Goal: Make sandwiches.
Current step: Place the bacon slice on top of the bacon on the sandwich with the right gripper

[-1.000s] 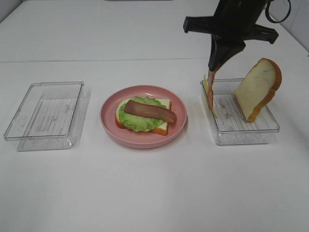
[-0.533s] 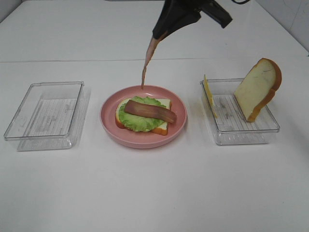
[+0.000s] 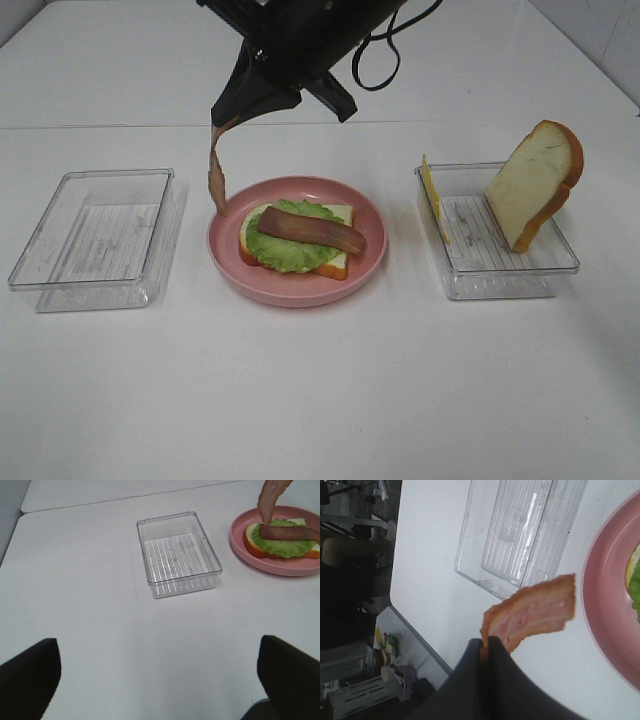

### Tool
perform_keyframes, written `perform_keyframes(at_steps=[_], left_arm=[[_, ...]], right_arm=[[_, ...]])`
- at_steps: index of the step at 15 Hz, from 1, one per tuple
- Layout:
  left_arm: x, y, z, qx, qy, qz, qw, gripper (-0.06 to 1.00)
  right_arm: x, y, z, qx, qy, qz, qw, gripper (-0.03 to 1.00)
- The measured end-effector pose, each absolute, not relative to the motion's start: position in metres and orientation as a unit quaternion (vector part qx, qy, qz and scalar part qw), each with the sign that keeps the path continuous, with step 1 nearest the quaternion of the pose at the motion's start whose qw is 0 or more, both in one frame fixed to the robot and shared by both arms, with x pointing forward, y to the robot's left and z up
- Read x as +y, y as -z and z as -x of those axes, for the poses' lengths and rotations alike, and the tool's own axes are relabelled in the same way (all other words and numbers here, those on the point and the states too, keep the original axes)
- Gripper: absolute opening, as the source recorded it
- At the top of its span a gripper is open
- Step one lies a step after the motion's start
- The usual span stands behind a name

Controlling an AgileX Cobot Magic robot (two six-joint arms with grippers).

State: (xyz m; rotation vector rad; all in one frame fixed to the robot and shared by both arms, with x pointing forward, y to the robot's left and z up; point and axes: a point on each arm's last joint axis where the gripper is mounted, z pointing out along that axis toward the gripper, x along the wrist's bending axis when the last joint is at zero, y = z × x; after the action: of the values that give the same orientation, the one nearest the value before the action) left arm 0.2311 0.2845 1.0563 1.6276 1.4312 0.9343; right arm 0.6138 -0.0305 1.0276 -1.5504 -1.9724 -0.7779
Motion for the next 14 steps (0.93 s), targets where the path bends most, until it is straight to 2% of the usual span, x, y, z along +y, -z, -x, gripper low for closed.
perform_keyframes(at_steps=[3, 7, 14], left_arm=[[0.285, -1.056, -0.231, 0.561, -0.366, -0.638, 0.381, 0.99], [0.285, -1.056, -0.231, 0.561, -0.366, -0.638, 0.381, 0.99], [0.285, -1.056, -0.231, 0.561, -0.366, -0.638, 0.381, 0.99]], right_arm=[[-0.024, -0.996, -0.623, -0.723, 0.277, 0.573, 0.268, 0.02], [-0.021, -0.975, -0.631, -0.718, 0.281, 0.579, 0.265, 0.02], [-0.022, -0.959, -0.635, -0.732, 0.272, 0.575, 0.244, 0.02]])
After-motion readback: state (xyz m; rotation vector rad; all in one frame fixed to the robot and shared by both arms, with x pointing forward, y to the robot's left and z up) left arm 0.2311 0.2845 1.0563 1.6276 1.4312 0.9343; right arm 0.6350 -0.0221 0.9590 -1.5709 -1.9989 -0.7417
